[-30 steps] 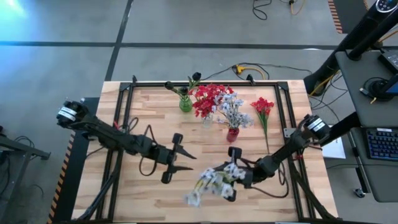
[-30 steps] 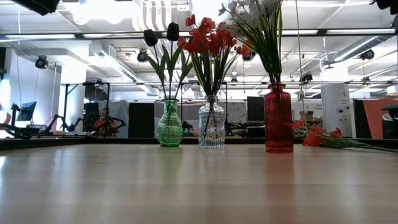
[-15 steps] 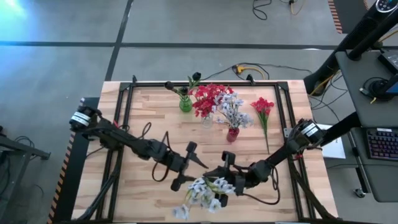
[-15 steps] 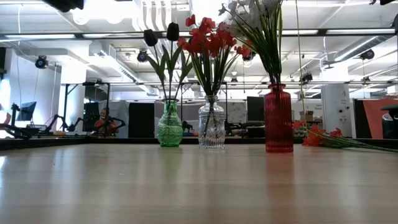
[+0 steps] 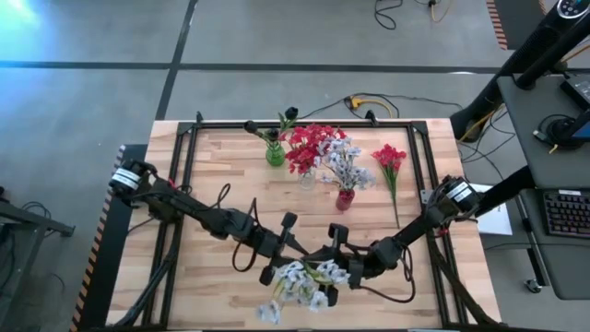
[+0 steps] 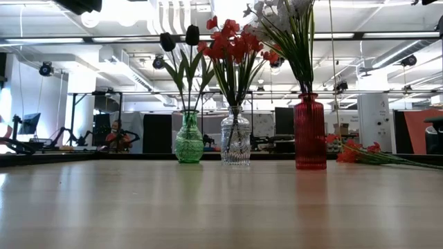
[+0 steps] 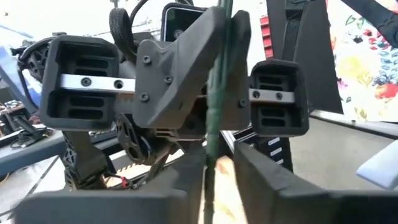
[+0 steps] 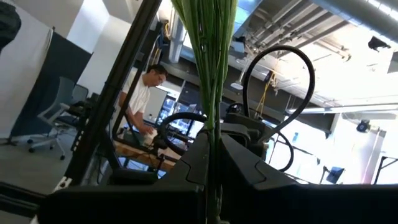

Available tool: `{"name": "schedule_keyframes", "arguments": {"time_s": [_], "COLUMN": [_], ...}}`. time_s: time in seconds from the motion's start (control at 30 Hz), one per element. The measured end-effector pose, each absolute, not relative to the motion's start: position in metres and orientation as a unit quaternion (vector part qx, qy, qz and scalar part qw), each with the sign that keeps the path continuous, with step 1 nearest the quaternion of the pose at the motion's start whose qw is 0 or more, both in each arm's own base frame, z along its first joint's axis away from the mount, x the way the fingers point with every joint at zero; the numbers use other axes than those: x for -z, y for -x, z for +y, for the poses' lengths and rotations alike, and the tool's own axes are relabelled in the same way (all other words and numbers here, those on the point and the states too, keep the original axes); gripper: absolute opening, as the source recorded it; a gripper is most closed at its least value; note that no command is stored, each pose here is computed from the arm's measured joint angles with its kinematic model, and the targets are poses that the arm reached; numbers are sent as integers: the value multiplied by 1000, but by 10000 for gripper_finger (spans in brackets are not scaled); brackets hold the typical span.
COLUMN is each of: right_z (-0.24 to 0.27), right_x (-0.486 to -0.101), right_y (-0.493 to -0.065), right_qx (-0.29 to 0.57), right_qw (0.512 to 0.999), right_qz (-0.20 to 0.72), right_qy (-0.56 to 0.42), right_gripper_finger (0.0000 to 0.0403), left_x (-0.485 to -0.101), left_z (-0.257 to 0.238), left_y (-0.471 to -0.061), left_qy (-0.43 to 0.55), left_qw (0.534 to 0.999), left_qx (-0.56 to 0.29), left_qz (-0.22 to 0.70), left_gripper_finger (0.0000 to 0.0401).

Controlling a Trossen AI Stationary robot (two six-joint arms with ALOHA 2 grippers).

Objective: Sort flowers into vase by color
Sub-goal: Put the white flowers into the red vase

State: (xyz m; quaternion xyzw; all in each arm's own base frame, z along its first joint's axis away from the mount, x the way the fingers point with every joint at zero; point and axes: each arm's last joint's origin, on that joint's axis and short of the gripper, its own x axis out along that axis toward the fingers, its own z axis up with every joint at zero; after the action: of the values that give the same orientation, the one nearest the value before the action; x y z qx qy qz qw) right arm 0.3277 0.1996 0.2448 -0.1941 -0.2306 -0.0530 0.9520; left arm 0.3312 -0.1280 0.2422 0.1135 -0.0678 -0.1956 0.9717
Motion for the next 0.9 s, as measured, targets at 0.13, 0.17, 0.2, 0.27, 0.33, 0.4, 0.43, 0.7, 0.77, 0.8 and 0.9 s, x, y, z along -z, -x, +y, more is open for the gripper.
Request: {"name": "schedule_keyframes", "arguments": {"time_s": [0.13,0.17,0.2,0.27,0.33,0.4,0.43,0.7,0.77,0.8,0.9], "right_z": [199,199,199,199,200,202,203,216,218,220,221], "right_x": [-245,-245,-245,-246,-247,-248,-248,-267,-273,-276,-286], "right_y": [-328,-328,-328,-327,-326,-323,-321,-300,-298,-298,-302], "right_qx": [51,50,49,49,59,80,91,180,187,185,173], "right_qw": [954,955,956,958,961,963,964,965,967,968,974], "right_qz": [-231,-231,-231,-232,-226,-216,-210,-138,-114,-105,-76], "right_qy": [183,180,175,162,148,140,138,129,132,131,125], "right_gripper_finger": [26,31,37,51,70,92,104,203,223,231,252], "left_x": [-242,-242,-242,-241,-241,-242,-241,-244,-246,-247,-246], "left_z": [-127,-127,-127,-127,-127,-126,-125,-116,-113,-112,-111], "left_y": [-331,-331,-331,-331,-331,-331,-331,-324,-320,-319,-318], "left_qy": [-114,-113,-112,-112,-110,-111,-111,-148,-156,-163,-174], "left_qw": [972,973,973,973,974,975,976,986,986,985,983], "left_qx": [192,192,191,191,189,186,181,72,51,44,37], "left_qz": [-65,-64,-64,-62,-61,-55,-51,18,33,39,54], "left_gripper_finger": [9,7,9,12,7,3,3,3,2,2,2]}}
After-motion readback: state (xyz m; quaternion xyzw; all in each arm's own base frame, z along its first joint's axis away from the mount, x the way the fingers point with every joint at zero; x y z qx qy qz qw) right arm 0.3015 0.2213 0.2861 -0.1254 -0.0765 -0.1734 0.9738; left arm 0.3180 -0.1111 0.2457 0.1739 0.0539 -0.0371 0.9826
